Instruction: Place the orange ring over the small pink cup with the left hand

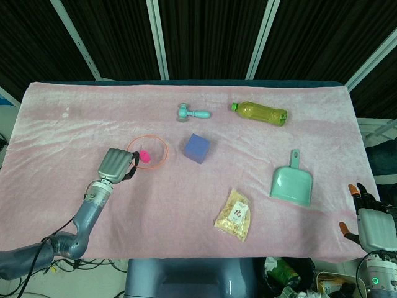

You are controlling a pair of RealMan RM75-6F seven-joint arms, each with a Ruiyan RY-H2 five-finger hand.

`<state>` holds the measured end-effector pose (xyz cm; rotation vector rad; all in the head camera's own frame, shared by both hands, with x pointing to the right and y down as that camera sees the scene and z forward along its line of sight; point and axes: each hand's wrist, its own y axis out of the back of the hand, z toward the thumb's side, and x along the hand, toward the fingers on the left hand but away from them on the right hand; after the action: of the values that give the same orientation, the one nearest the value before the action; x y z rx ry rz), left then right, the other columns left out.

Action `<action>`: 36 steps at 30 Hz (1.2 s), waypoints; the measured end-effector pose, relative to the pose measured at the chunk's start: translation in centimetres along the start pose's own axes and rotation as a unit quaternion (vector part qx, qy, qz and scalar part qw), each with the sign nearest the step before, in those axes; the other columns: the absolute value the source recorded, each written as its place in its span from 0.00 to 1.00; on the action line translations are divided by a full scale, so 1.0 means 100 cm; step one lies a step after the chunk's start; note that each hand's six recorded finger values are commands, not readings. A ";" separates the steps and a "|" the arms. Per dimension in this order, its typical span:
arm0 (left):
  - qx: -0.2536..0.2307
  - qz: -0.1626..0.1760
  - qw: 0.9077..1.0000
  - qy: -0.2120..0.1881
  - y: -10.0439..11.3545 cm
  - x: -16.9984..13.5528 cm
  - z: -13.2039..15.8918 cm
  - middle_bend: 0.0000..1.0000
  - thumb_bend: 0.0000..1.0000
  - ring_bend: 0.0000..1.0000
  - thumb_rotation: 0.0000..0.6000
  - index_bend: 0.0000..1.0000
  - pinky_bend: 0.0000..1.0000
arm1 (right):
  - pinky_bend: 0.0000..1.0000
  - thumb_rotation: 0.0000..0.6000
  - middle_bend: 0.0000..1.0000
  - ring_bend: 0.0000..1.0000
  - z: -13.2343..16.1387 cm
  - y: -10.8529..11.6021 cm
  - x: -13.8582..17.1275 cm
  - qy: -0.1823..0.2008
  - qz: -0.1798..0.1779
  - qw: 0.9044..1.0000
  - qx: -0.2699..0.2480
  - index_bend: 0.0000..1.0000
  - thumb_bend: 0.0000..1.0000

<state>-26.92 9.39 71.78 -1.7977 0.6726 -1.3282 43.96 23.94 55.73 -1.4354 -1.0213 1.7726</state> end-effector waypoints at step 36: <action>0.006 0.013 0.999 -0.034 0.032 -0.055 0.014 0.58 0.25 0.53 1.00 0.35 0.82 | 0.21 1.00 0.03 0.13 0.000 0.000 0.000 0.000 0.002 1.000 0.002 0.07 0.22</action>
<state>-27.16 12.30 65.99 -1.8099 0.6492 -1.2455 43.95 23.93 55.75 -1.4350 -1.0148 1.7768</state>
